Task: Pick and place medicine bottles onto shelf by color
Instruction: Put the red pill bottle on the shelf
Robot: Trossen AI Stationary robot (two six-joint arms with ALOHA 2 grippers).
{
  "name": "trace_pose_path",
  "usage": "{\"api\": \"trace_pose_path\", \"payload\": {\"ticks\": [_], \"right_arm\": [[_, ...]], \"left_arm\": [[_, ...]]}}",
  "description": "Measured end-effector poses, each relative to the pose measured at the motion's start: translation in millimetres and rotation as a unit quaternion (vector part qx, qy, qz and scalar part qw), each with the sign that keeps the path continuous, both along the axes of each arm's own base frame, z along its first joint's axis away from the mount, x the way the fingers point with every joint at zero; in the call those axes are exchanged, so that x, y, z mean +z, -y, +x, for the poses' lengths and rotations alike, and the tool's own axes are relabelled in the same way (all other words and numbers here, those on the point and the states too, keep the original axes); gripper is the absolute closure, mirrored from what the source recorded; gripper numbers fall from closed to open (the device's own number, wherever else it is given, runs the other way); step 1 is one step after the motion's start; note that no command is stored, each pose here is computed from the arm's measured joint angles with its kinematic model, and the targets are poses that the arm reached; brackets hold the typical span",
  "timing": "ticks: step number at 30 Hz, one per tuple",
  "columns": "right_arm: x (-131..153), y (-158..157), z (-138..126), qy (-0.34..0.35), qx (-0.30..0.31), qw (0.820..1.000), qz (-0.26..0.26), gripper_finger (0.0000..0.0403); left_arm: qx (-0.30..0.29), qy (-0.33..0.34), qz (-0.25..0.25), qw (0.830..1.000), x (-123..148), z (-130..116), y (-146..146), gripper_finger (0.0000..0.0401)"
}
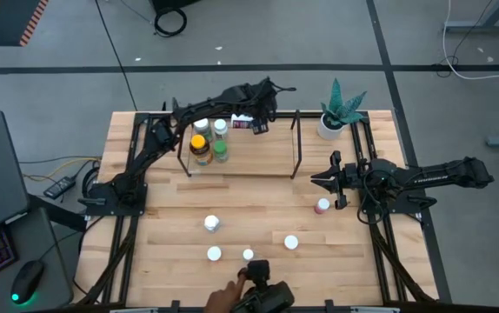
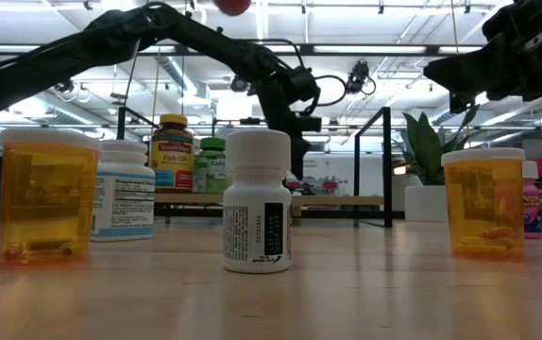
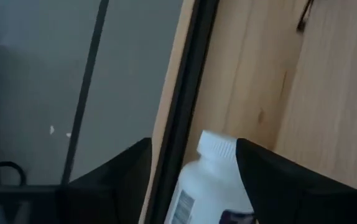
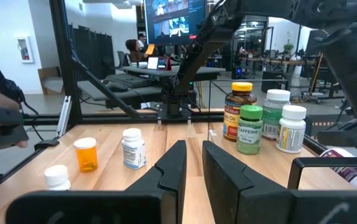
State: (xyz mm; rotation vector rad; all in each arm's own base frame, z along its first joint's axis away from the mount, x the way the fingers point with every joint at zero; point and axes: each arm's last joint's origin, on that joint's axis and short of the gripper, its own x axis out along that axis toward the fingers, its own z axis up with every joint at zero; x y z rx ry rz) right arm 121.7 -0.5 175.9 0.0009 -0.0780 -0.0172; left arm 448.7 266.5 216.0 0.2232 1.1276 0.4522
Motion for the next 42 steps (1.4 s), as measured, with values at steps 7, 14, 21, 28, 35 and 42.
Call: {"api": "trace_pose_path", "payload": {"ticks": [7,14,21,28,35,42], "right_arm": [[0,0,0,0.000,0.000,1.000,0.000,0.0341],[0,0,0,0.000,0.000,1.000,0.000,0.0341],[0,0,0,0.000,0.000,1.000,0.000,0.0341],[0,0,0,0.000,0.000,1.000,0.000,0.0341],[0,0,0,0.000,0.000,1.000,0.000,0.0341],[0,0,0,0.000,0.000,1.000,0.000,0.0341]], "left_arm": [[-0.030,-0.052,-0.007,0.998,-7,-5,2,0.0183],[-0.043,-0.065,-0.033,0.996,-14,-7,3,0.0195],[-0.046,-0.053,-0.014,0.997,-18,-2,0,0.0187],[-0.047,-0.057,-0.021,0.997,-19,-5,-4,0.0194],[-0.060,-0.071,-0.035,0.995,-21,-9,-4,0.0195],[-0.062,-0.078,-0.041,0.994,-32,-6,-5,0.0192]]}}
